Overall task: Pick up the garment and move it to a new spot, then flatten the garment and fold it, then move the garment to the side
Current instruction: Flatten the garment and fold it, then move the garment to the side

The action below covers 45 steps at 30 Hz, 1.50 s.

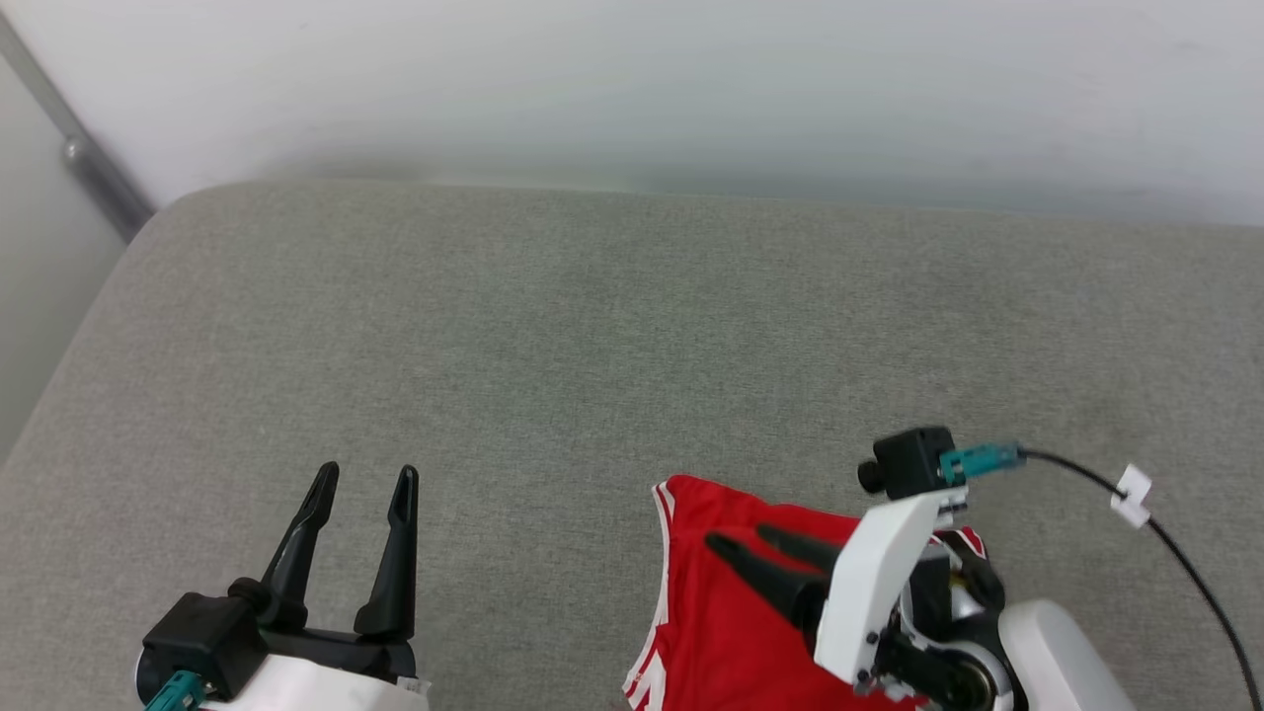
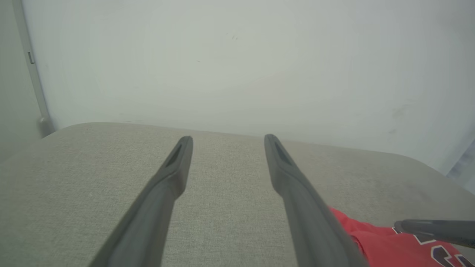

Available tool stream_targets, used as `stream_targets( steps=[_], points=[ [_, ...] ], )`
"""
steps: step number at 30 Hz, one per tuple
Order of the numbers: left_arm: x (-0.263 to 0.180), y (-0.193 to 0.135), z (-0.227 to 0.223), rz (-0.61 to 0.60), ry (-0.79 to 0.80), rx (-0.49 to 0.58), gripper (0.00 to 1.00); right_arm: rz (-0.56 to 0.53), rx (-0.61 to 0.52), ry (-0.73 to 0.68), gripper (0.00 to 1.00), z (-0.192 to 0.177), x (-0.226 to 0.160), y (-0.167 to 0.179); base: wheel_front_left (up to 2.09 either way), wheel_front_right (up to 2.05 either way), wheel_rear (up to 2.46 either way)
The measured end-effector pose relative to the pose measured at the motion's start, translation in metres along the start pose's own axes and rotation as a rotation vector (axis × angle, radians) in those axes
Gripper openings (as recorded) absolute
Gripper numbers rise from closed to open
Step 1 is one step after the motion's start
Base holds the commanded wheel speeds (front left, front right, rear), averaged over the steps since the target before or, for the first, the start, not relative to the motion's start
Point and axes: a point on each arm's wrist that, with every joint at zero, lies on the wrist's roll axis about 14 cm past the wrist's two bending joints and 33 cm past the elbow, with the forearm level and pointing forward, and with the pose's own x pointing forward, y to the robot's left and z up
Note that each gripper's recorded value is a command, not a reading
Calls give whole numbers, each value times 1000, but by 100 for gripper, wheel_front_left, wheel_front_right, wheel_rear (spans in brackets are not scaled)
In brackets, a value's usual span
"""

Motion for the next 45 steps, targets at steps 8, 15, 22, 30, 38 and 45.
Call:
stream_targets(
  steps=[8, 15, 22, 30, 38, 45],
  points=[
    [7, -10, 1, -36, -10, -6, 100, -310, -416, -248, 100, 82, -48, -50, 0, 0, 0],
    [18, -21, -1, -74, -13, -17, 100, -539, -658, -479, 100, 139, -119, -92, 0, 0, 0],
    [25, -31, -5, -97, -7, -27, 100, -598, -700, -680, 100, 147, -164, -98, 0, 0, 0],
    [27, -35, -6, -108, -8, -29, 100, -595, -650, -842, 100, 128, -187, -85, 0, 0, 0],
    [26, -39, -4, -119, -11, -29, 100, -595, -567, -861, 100, 102, -181, -83, 0, 0, 0],
    [23, -40, -4, -120, -10, -21, 100, -578, -552, -866, 100, 99, -175, -78, 0, 0, 0]
  ],
)
